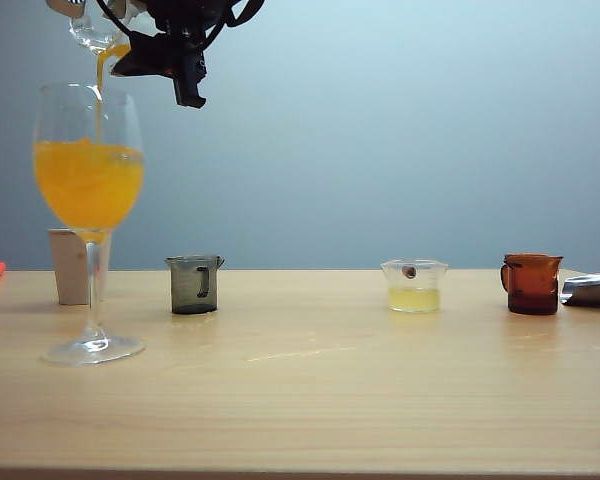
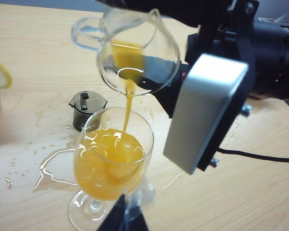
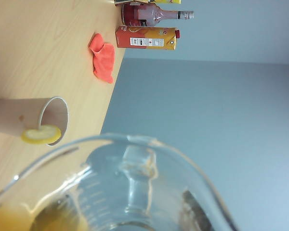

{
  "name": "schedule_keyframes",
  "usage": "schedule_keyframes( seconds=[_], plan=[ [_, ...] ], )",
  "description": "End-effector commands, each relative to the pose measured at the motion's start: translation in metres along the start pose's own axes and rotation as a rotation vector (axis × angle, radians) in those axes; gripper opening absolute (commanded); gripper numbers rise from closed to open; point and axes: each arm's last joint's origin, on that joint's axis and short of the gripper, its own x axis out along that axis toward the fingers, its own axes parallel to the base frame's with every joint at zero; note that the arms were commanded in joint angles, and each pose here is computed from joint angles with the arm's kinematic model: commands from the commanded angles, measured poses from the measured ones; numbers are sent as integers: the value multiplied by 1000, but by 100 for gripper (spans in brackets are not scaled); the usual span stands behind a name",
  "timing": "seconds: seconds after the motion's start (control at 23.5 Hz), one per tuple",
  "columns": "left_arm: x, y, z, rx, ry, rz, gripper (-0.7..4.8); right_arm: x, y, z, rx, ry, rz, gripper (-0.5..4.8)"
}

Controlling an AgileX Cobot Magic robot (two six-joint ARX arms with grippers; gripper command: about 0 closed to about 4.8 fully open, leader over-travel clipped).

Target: Pick up the second measuring cup from the left, pour the orange juice inside into the goblet, and finally put the measuring cup back in its original place.

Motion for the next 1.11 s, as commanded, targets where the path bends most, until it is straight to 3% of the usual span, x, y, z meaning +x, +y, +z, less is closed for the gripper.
schedule_keyframes(
  seconds=[0.04, 1.11],
  plan=[
    [0, 0, 0, 1, -1, 1, -6, -2, -9, 1, -46, 2, -46, -5],
    [0, -1, 0, 3, 1, -5, -6, -2, -7, 8, -174, -17, -31, -5]
  ],
)
